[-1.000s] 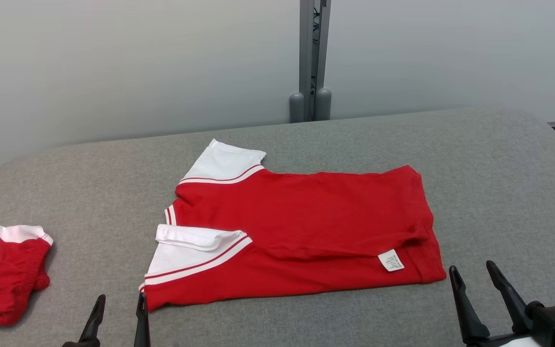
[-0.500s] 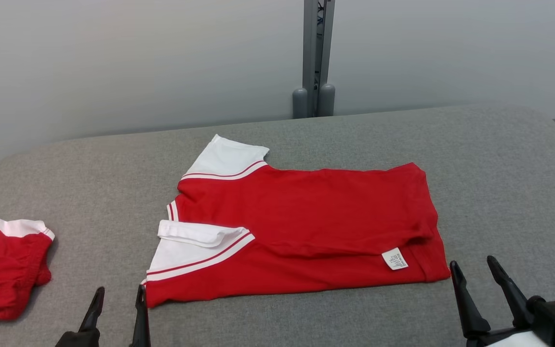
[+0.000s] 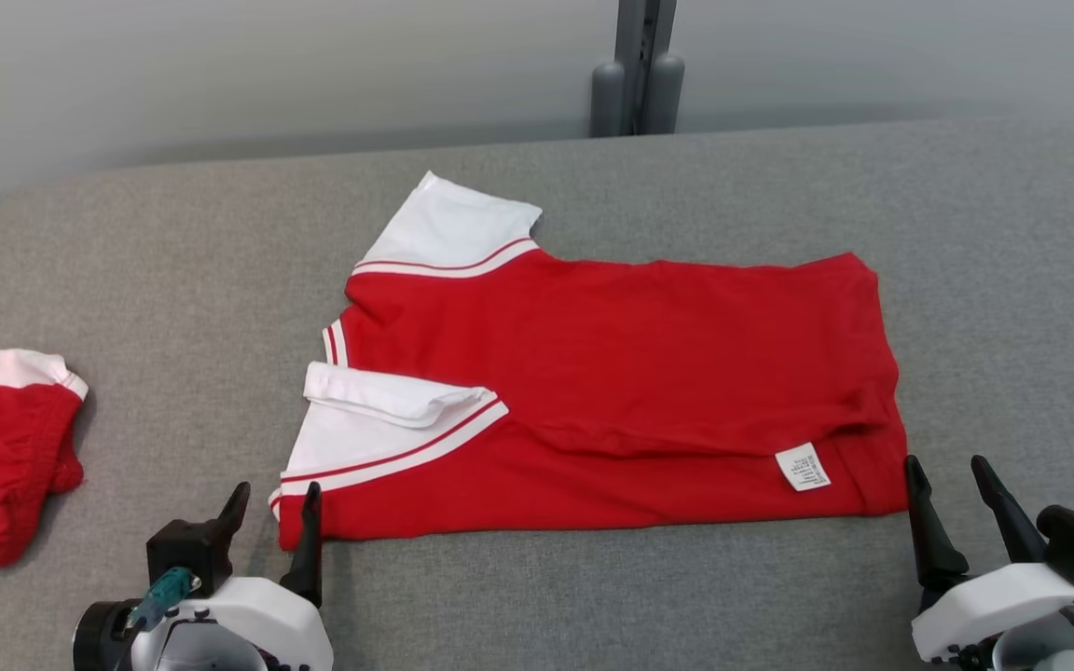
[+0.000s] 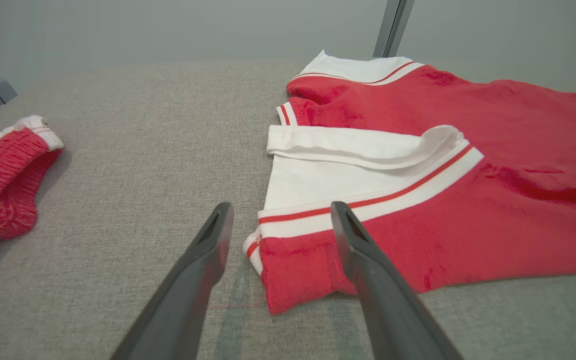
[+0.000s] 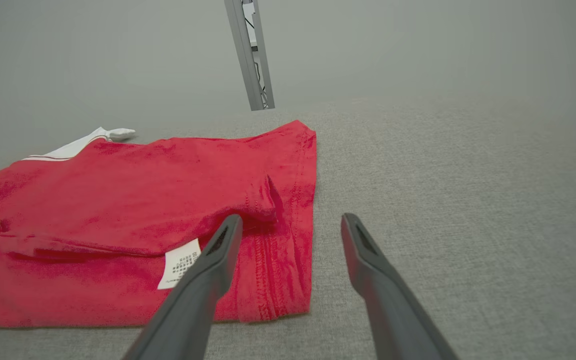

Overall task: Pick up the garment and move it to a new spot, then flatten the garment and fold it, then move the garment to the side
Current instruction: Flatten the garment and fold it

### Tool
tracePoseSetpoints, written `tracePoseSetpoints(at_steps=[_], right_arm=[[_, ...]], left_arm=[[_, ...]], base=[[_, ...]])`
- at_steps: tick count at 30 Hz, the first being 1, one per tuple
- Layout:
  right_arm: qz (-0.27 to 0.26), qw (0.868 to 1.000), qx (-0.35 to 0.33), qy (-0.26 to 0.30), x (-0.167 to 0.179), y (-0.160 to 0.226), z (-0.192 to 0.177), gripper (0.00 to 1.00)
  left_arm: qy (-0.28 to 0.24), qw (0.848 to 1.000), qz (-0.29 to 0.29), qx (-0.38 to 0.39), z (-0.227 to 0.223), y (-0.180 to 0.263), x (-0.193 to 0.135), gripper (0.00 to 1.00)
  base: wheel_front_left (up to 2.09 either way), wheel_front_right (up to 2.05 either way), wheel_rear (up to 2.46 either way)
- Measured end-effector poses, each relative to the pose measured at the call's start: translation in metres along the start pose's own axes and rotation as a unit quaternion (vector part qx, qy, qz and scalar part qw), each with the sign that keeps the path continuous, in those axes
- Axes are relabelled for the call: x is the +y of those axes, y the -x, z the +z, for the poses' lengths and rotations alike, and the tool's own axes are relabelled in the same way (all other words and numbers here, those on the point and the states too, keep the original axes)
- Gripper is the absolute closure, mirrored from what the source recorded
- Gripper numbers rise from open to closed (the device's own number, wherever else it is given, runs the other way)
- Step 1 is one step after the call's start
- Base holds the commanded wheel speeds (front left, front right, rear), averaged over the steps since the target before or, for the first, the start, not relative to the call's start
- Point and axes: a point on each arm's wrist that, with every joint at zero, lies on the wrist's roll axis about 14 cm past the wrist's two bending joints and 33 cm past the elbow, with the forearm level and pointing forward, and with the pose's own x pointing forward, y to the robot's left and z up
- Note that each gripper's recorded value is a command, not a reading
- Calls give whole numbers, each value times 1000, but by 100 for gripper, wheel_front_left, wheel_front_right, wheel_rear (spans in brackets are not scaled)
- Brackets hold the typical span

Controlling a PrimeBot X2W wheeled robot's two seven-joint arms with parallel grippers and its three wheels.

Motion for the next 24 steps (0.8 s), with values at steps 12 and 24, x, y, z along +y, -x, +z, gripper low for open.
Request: tracePoseSetpoints(at_steps=[12,24], right_arm=[[6,994,108,-28,8,-19,-67,0],[20,992,117,-51,19,-18,-69,100]], left_arm=[[53,993,-3,107,-59,-14,-2,0],[52,995,-9,90,-51,-13,-3,100]], base=[[0,0,0],[0,0,0]])
